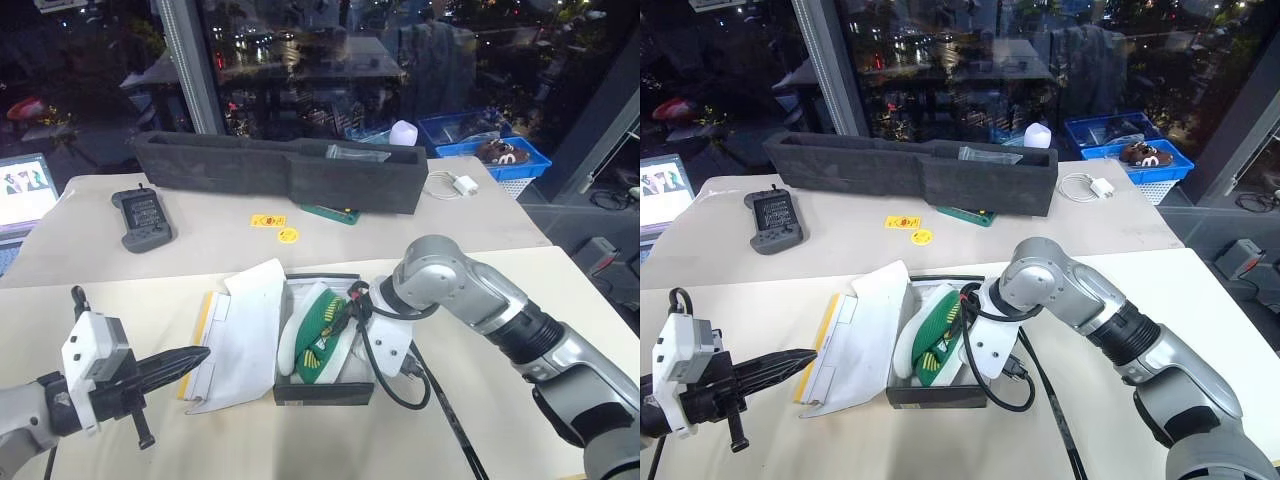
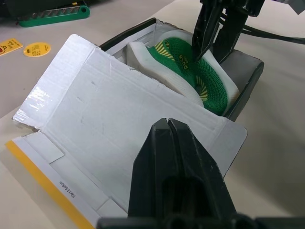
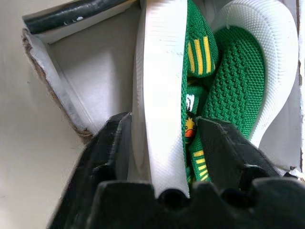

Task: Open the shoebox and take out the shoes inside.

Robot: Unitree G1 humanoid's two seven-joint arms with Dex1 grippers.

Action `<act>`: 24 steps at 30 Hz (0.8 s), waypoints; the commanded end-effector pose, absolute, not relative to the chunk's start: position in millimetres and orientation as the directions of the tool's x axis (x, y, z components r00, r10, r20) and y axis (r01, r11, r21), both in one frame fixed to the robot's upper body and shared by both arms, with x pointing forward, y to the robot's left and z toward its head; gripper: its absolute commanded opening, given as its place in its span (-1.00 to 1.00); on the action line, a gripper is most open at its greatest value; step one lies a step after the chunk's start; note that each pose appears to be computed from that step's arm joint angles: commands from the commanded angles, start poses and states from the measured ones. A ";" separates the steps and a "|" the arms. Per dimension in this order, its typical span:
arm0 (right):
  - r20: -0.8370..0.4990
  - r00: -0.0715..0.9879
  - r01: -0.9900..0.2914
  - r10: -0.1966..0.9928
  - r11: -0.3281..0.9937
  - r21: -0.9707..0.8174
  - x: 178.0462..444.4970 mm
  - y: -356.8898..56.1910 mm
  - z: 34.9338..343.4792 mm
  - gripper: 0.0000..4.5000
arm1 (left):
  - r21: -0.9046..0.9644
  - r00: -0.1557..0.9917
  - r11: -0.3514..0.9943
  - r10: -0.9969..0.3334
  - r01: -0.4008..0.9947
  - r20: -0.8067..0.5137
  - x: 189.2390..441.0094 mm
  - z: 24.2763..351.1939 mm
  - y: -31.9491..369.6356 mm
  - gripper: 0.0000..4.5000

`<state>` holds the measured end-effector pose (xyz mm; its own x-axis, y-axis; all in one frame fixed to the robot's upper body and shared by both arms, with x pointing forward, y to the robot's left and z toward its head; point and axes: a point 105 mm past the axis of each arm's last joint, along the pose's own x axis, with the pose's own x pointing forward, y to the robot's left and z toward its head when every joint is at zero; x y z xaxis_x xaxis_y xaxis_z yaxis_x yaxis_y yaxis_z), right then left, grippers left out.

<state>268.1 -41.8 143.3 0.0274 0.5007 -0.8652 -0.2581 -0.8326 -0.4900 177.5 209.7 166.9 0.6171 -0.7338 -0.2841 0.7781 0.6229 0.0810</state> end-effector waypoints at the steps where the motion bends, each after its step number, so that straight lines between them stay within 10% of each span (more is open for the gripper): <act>1: -0.853 0.023 -0.284 0.522 -0.814 -0.506 268.7 -40.9 146.3 -0.53 | 0.116 0.618 0.614 -0.733 0.781 -0.284 176.5 173.3 207.6 -1.00; 5: -0.851 0.027 -0.294 0.524 -0.810 -0.508 268.9 -40.9 145.3 -0.86 | 0.117 0.618 0.614 -0.732 0.781 -0.285 176.6 173.6 207.8 -1.00; 24: -0.734 0.051 -0.289 0.678 -0.693 -0.660 268.4 -30.8 236.8 -0.87 | 0.111 0.611 0.608 -0.737 0.786 -0.287 181.9 173.3 207.6 -1.00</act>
<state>266.0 -32.0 210.1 -0.0025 0.6280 -0.7782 -0.3352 -0.7337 -0.5911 180.8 208.4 169.3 0.6136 -0.7363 -0.2852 0.7817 0.6175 0.0877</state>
